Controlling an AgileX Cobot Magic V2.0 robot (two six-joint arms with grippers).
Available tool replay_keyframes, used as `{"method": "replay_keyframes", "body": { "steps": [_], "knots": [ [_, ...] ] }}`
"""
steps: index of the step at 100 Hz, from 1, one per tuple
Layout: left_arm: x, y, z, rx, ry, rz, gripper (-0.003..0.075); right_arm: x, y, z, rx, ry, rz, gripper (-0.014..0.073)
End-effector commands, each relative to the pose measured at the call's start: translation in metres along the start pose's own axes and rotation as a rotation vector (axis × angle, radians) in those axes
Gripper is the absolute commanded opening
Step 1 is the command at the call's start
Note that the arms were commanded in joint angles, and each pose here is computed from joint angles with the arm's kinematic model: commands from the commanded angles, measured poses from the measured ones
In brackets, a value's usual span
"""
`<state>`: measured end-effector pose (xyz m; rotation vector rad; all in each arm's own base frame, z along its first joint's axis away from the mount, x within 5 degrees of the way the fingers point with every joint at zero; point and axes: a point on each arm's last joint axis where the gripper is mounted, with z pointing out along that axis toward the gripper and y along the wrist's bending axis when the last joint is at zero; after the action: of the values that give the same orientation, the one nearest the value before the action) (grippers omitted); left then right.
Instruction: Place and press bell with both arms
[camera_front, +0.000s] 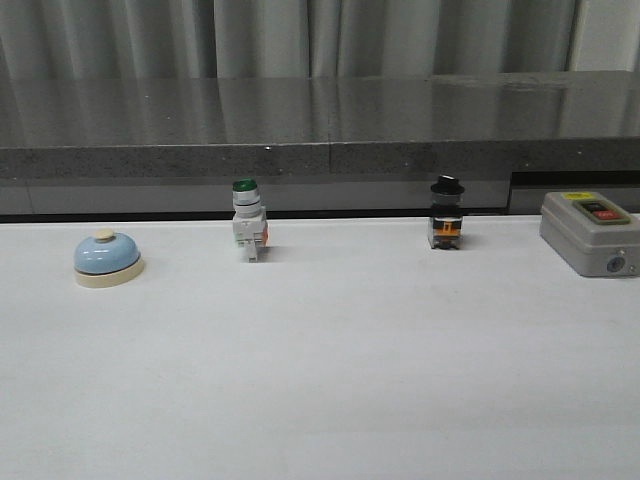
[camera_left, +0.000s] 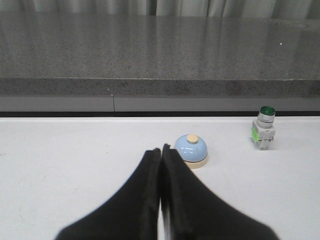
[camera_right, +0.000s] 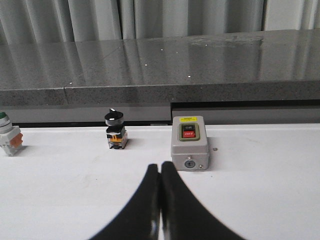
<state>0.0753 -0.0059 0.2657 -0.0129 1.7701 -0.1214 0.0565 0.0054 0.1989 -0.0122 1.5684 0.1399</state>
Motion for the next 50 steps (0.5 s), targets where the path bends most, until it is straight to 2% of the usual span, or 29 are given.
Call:
{"method": "replay_keyframes", "body": {
  "steps": [1, 28, 50],
  "knots": [
    [-0.037, -0.003, 0.006, 0.004, -0.027, -0.022, -0.0020, -0.013, 0.001, -0.002, -0.007, -0.106, -0.012, -0.0060],
    [-0.087, -0.010, 0.042, -0.001, 0.237, -0.044, -0.0020, -0.013, 0.001, -0.002, -0.007, -0.106, -0.012, -0.0060],
    [-0.092, -0.010, 0.073, -0.011, 0.399, -0.038, -0.0020, -0.013, 0.001, -0.002, -0.007, -0.106, -0.012, -0.0060]
  ]
}}
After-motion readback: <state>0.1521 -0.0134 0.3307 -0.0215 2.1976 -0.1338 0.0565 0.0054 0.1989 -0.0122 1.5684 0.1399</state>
